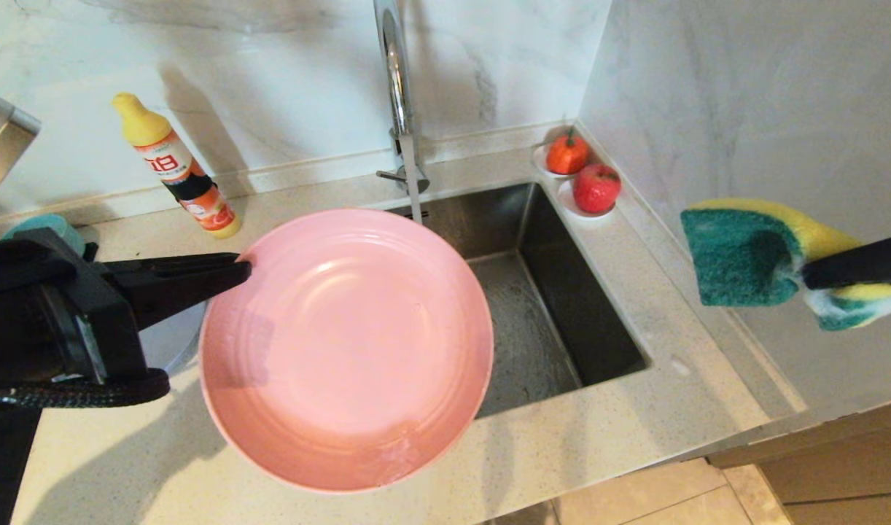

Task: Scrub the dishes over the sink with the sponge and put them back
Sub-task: Wipe the plate

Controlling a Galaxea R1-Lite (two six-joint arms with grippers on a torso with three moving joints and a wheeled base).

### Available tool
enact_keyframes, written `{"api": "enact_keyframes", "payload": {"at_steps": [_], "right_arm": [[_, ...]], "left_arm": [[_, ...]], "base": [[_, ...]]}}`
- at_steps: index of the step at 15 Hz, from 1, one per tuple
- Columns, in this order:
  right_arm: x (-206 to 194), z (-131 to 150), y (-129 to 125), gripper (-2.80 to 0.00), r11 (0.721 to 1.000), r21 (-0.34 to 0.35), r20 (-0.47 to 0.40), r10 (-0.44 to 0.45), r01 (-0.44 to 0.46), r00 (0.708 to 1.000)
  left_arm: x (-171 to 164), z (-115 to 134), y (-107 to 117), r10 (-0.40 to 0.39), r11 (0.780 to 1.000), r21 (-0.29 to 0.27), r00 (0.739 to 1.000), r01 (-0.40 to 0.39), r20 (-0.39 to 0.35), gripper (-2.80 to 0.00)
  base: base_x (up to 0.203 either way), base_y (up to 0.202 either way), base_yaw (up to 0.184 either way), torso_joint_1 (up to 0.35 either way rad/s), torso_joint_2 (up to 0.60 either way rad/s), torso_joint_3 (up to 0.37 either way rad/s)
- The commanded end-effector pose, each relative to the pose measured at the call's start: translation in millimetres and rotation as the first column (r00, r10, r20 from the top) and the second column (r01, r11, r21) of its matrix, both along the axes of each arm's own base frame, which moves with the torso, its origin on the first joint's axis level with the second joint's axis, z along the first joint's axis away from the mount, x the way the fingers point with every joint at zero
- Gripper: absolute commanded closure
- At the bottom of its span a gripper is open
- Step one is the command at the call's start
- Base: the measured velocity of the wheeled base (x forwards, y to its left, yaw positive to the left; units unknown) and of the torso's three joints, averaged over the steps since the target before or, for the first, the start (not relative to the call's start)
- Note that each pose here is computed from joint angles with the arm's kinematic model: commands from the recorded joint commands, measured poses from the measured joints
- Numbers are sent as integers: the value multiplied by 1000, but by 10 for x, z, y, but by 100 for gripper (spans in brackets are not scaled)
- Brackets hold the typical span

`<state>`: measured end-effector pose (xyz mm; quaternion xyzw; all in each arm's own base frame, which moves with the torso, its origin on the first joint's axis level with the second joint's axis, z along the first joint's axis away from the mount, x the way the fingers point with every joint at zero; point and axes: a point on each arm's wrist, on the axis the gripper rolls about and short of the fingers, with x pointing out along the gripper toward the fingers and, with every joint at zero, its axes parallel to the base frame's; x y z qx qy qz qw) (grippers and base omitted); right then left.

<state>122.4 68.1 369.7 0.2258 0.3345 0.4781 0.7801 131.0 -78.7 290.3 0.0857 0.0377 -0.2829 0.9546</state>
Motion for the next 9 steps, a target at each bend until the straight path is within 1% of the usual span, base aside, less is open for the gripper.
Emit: {"api": "enact_keyframes", "payload": {"at_steps": [1, 3, 5, 7, 9], "right_arm": [[69, 31, 62, 0, 1000, -7, -26, 24, -24, 999], [184, -7, 174, 0, 998, -22, -62, 57, -59, 996], [321, -12, 299, 0, 996, -30, -80, 84, -86, 993], [458, -8, 445, 0, 993, -37, -91, 112, -116, 990], [587, -35, 603, 0, 990, -62, -115, 122, -130, 986]], "left_arm": [[164, -20, -153, -23, 999, 23, 999, 23, -30, 0], [264, 28, -283, -48, 999, 24, 998, 49, -34, 0], [364, 21, -424, -49, 998, 33, 998, 50, -41, 0], [466, 39, -546, -18, 1000, 9, 1000, 18, 6, 0], [544, 40, -615, 15, 1000, -1, 1000, -15, 24, 0]], "base": [[0, 0, 0, 0, 0, 0], [0, 0, 0, 0, 0, 0], [0, 0, 0, 0, 0, 0], [0, 0, 0, 0, 0, 0], [0, 0, 0, 0, 0, 0]]}}
